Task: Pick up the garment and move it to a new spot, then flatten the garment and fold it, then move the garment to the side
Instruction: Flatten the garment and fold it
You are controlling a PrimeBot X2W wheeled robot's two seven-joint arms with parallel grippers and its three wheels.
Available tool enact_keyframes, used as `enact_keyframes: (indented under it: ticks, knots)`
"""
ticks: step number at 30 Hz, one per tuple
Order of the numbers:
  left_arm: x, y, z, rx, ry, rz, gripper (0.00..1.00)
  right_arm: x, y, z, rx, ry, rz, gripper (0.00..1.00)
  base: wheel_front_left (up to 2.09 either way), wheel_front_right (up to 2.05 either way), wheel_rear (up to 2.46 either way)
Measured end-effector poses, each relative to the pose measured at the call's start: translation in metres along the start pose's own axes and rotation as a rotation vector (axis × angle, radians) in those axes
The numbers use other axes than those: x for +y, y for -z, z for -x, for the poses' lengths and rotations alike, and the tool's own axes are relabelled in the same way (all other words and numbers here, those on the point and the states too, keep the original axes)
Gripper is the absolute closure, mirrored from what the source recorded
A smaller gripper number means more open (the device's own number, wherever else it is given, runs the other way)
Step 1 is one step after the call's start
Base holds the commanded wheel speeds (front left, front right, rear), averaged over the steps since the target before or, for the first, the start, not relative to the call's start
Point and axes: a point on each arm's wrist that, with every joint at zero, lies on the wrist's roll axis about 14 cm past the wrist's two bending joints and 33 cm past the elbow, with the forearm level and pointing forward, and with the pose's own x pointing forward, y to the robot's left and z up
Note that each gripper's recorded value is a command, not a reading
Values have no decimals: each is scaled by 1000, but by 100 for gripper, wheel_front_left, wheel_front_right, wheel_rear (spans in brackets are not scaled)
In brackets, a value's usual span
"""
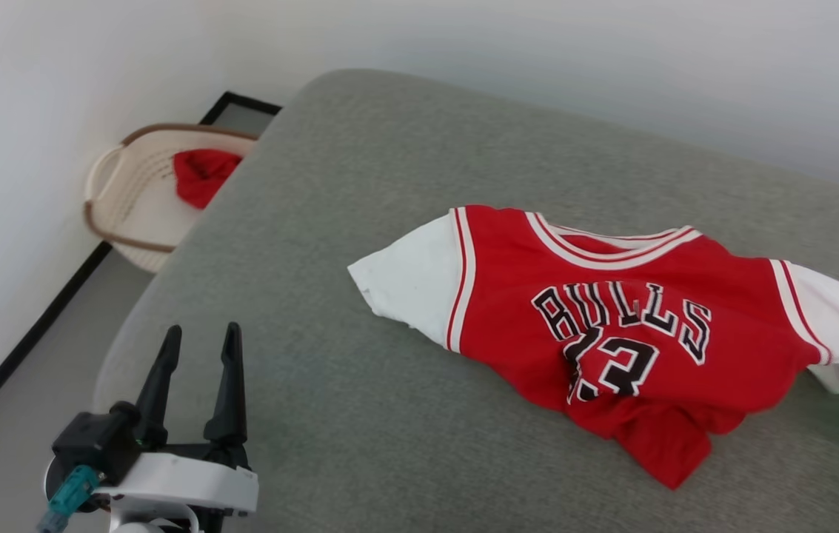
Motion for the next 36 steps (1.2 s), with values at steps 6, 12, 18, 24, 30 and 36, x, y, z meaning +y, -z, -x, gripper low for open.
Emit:
enact_keyframes:
  ticks: [6, 12, 18, 24, 30, 36]
  knots:
    - [-16, 6, -5, 9, 52, 14, 0, -45, 1, 36, -9, 115, -11, 100, 0, 0, 0]
    - [-33, 8, -12, 7, 104, 29, 0, -92, 21, 77, 15, 241, -58, 100, 0, 0, 0]
    - [-49, 11, -16, 12, 154, 35, 0, -126, 52, 112, 57, 348, -119, 100, 0, 0, 0]
    - [-62, 16, -20, 25, 198, 34, 0, -136, 75, 123, 78, 388, -171, 0, 0, 0, 0]
    - [-66, 18, -20, 33, 231, 29, 0, -129, 69, 130, 40, 374, -186, 0, 0, 0, 0]
    - [-75, 17, -21, 38, 274, 25, 0, -117, 41, 145, -113, 356, -172, 0, 0, 0, 0]
